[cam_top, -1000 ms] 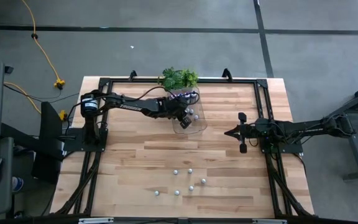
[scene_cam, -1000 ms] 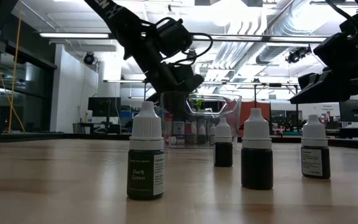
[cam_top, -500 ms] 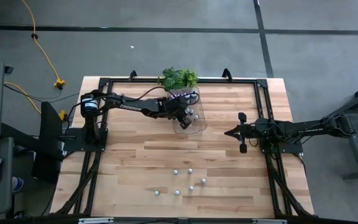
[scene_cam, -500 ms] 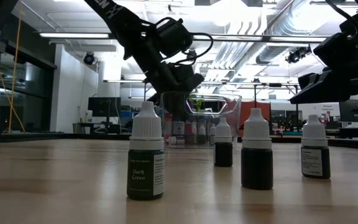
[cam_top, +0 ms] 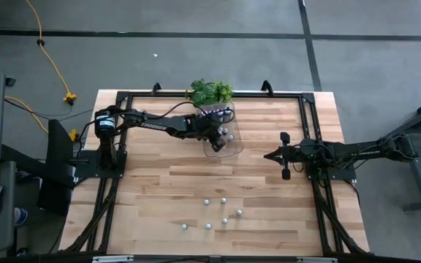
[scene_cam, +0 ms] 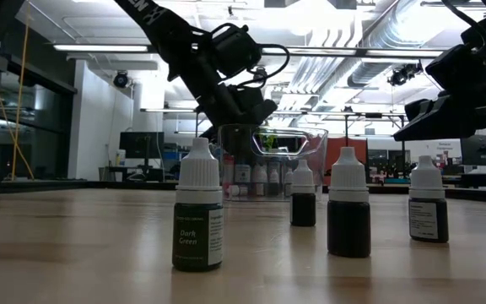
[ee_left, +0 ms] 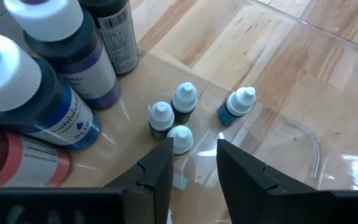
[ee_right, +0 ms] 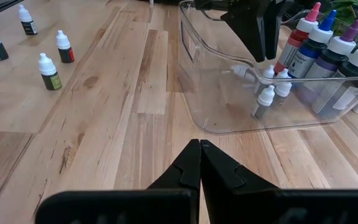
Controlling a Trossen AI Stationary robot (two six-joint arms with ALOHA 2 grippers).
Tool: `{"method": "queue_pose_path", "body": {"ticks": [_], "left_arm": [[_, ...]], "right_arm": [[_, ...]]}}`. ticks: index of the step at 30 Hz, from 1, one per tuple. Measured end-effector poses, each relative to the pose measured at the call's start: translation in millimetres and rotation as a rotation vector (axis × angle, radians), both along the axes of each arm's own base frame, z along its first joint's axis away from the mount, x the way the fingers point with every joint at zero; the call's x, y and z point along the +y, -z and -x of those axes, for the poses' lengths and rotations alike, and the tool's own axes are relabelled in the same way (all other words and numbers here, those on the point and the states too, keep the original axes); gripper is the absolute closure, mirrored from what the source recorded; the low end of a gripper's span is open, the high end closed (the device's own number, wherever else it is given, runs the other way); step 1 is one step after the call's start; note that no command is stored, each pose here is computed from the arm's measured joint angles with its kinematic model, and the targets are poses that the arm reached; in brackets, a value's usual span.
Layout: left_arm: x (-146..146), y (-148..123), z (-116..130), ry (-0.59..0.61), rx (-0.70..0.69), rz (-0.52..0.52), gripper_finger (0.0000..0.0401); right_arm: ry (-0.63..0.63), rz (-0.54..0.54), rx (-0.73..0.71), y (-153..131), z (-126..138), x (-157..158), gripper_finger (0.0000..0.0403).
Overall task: Pick & Place food coloring
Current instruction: Put the top small violet food coloring bottle into the transparent bin
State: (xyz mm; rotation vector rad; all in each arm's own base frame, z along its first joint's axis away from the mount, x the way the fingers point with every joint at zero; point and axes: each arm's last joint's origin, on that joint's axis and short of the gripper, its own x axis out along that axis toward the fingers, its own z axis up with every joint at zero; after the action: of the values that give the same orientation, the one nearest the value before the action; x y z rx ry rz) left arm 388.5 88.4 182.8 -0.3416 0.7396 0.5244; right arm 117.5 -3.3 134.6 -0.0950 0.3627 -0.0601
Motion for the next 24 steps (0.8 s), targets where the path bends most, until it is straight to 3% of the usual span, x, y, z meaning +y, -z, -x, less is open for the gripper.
{"method": "queue_pose_path", "body": {"ticks": [6, 14, 19, 24], "left_arm": [[1, -6, -3, 0.043, 0.005, -0.041, 0.0283], [-4, -54, -6, 0.096, -0.071, -0.095, 0.0283], [-21, -94, 8, 0.148, -0.165, -0.096, 0.0283], [-55, -122, 30, 0.279, -0.165, -0.057, 0.0283]], "right_arm": [[0.0, 0.0, 0.0, 0, 0, 0, 0.0402], [0.0, 0.0, 0.0, 0, 0, 0, 0.0402], [0.0, 0.0, -0.002, 0, 0, 0, 0.0402], [0.0, 0.0, -0.003, 0, 0, 0, 0.0402]]}}
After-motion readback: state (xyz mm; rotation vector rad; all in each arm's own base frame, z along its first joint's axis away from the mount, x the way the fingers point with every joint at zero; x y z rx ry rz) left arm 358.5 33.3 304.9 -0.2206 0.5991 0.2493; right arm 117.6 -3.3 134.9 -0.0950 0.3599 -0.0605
